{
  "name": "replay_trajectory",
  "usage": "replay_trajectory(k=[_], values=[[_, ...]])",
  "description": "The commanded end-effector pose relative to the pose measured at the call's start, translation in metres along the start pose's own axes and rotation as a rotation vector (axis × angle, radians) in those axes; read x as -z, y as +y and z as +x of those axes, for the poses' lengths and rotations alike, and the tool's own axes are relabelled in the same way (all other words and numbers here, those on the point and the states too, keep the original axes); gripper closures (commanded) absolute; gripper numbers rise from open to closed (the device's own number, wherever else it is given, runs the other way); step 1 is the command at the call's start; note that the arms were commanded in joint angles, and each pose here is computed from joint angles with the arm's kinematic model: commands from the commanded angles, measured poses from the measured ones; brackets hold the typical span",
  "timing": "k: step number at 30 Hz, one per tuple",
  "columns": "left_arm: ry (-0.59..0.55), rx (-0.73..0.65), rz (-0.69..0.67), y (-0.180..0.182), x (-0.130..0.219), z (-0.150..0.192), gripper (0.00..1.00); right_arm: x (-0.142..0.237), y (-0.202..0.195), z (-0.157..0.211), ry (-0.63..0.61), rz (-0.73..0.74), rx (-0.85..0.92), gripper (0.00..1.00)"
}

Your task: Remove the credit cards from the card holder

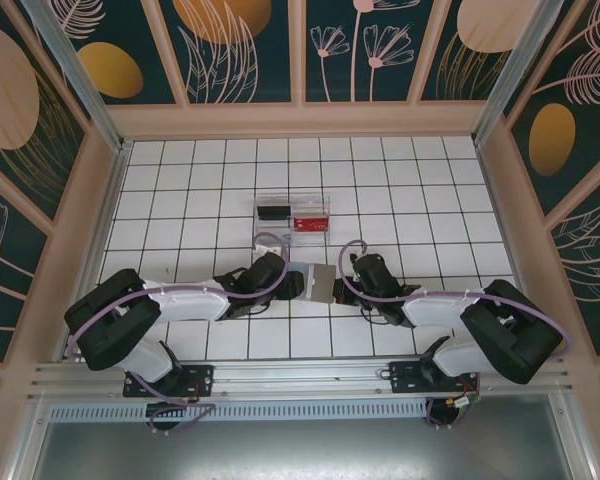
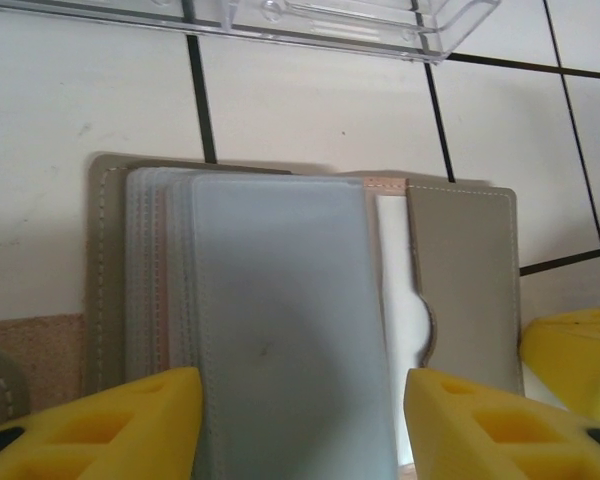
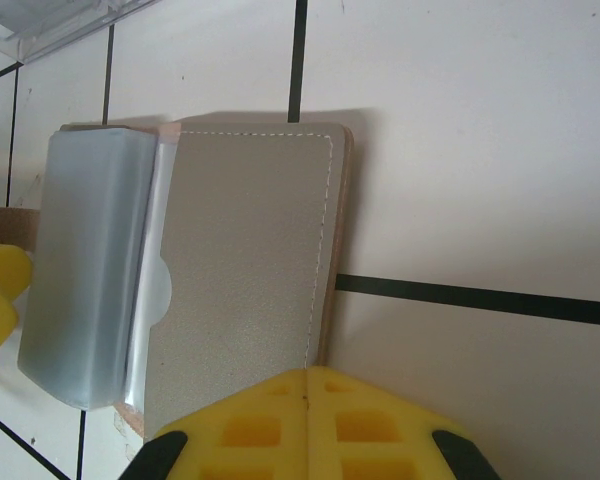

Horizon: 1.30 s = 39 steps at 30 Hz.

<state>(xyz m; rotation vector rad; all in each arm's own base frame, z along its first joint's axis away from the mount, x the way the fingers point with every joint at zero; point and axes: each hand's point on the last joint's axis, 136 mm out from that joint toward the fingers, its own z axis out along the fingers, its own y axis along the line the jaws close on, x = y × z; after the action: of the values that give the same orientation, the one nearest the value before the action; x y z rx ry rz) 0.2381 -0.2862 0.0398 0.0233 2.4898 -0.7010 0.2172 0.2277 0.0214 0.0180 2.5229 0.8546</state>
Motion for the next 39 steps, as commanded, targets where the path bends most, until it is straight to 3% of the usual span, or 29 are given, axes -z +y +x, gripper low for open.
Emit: replay_trajectory(k=[1,18,30,39], values=[[0.013,-0.017,0.047,-0.01,-0.004,0.0,0.44,-0.001,0.009,-0.009,-0.019,-0.028,0.002,1.0],[-0.021,-0.035,0.172,-0.038,0.016,-0.014,0.38,-0.002,0.009,-0.009,-0.017,-0.026,0.003,1.0],[0.025,-0.041,0.282,-0.065,0.01,-0.009,0.41,0.001,0.01,-0.012,-0.027,-0.02,0.006,1.0],[-0.019,-0.044,0.258,-0.061,0.022,-0.018,0.41,0.004,0.008,-0.016,-0.038,-0.014,0.002,1.0]])
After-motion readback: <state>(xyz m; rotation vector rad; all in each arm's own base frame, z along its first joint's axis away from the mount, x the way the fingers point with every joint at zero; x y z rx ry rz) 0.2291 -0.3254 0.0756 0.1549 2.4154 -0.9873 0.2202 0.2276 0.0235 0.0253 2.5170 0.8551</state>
